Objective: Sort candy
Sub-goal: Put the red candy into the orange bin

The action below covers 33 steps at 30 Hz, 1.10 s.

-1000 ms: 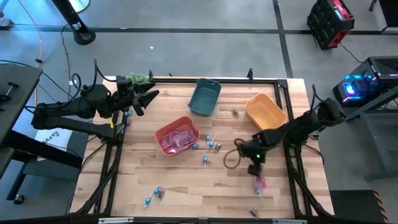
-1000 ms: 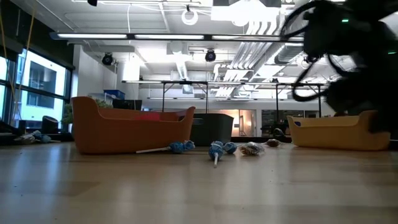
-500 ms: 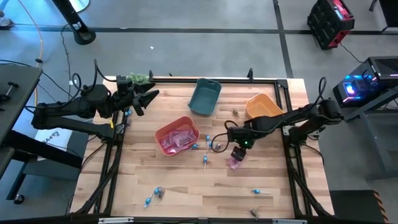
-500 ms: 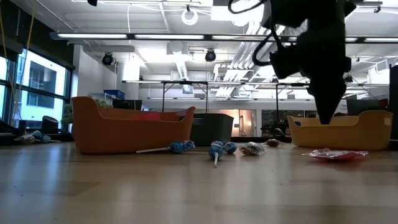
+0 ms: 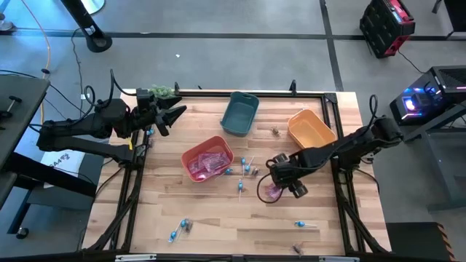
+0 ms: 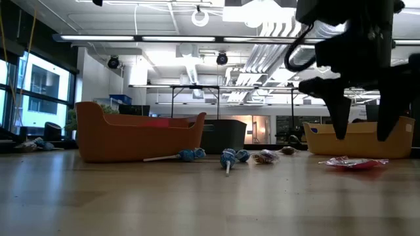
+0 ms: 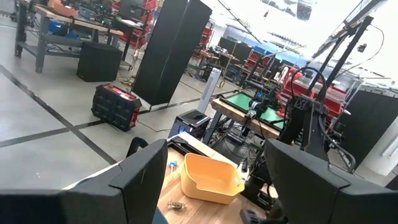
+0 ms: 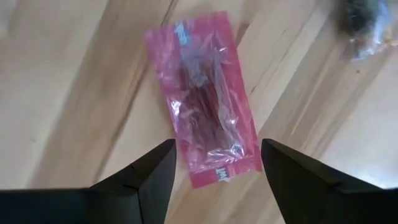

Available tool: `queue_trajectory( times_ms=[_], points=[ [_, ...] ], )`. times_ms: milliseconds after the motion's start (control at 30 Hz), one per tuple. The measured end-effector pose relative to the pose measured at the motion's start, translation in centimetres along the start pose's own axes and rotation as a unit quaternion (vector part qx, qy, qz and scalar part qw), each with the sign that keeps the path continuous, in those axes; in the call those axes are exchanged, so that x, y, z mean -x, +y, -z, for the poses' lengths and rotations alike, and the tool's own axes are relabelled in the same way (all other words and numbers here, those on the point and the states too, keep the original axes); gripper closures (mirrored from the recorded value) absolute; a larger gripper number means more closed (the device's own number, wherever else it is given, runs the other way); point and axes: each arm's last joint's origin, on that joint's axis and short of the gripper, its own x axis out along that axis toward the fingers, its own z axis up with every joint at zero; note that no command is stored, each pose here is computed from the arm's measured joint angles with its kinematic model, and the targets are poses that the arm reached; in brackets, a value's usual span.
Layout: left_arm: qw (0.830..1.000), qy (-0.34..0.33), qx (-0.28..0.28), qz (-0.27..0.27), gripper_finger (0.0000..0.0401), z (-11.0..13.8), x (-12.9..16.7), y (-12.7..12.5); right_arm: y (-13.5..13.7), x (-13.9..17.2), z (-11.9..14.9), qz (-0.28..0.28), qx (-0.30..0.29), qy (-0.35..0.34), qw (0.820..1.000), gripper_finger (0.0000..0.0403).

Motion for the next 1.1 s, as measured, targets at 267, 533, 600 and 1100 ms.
queue_trajectory(
  times_ms=[267, 533, 600, 1100],
  points=[
    [1.000, 0.001, -0.001, 0.000, 0.0137, 0.0, 0.0, 0.0, -0.2, -2.6, -0.3, 0.010, 0.018, -0.006, 1.000, 0.0172],
    [1.000, 0.001, -0.006, 0.000, 0.0137, 0.0, 0.0, 0.0, 0.1, -5.1, -0.6, 0.000, 0.007, 0.032, 0.999, 0.0186],
    [1.000, 0.000, -0.005, 0.000, 0.0137, 0.0, 0.0, 0.0, 0.1, -5.2, -0.6, 0.007, -0.008, 0.033, 0.999, 0.0220],
    [0.966, -0.227, 0.051, 0.111, 0.0137, -4.9, 1.6, -1.3, -6.4, 1.5, -5.5, 0.134, -0.058, 0.002, 0.989, 0.0391]
  ],
)
